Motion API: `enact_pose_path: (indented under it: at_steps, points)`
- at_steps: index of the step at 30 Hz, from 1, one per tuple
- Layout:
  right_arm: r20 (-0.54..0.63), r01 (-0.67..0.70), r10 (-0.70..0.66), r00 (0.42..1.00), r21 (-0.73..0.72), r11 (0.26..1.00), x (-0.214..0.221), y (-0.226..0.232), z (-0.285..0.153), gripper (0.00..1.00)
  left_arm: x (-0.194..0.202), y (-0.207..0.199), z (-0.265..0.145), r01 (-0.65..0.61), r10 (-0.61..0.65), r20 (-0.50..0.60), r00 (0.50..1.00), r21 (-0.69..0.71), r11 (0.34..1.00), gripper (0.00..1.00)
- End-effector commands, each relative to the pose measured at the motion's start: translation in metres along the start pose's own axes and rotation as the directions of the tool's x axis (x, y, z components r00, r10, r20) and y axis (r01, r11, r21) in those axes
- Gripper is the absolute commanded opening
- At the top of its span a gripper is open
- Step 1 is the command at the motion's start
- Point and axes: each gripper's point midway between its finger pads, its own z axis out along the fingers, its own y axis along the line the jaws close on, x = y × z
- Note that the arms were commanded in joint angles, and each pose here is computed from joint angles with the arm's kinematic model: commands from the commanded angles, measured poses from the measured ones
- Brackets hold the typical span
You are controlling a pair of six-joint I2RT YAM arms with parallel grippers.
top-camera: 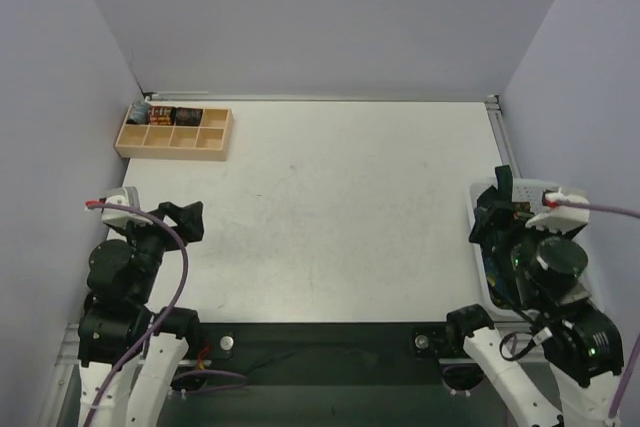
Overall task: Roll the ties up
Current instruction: Grab a tie with the right arm
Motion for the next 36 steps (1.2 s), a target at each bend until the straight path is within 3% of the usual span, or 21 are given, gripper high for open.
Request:
enact_pose_path:
  at_steps: [1, 10, 15, 17, 26, 36]
  points:
    - [-0.116, -0.027, 0.049, 0.992, 0.179, 0.984, 0.004, -0.008, 0.029, 1.00, 0.014, -0.013, 0.009, -0.010, 0.014, -0.071, 0.997, 0.069, 0.998, 0.97]
    - [-0.347, 0.141, 0.038, 0.937, 0.476, 0.868, 0.008, -0.025, 0.114, 1.00, 0.056, -0.007, 0.020, -0.065, 0.076, -0.125, 0.989, 0.094, 0.993, 0.97]
    - [-0.492, 0.289, 0.060, 0.869, 0.601, 0.745, 0.032, -0.062, 0.170, 1.00, 0.075, -0.006, 0.017, -0.103, 0.120, -0.130, 0.984, 0.126, 0.987, 0.97]
    - [-0.494, 0.328, 0.051, 0.868, 0.646, 0.689, 0.027, -0.072, 0.183, 1.00, 0.075, -0.007, 0.017, -0.109, 0.126, -0.127, 0.984, 0.132, 0.985, 0.97]
    - [-0.585, 0.448, 0.071, 0.808, 0.688, 0.571, 0.068, -0.090, 0.257, 0.89, 0.079, -0.006, 0.021, -0.139, 0.156, -0.130, 0.979, 0.130, 0.982, 0.97]
    - [-0.612, 0.507, 0.068, 0.788, 0.708, 0.492, 0.096, -0.098, 0.283, 0.83, 0.081, -0.003, 0.023, -0.144, 0.159, -0.147, 0.976, 0.109, 0.984, 0.97]
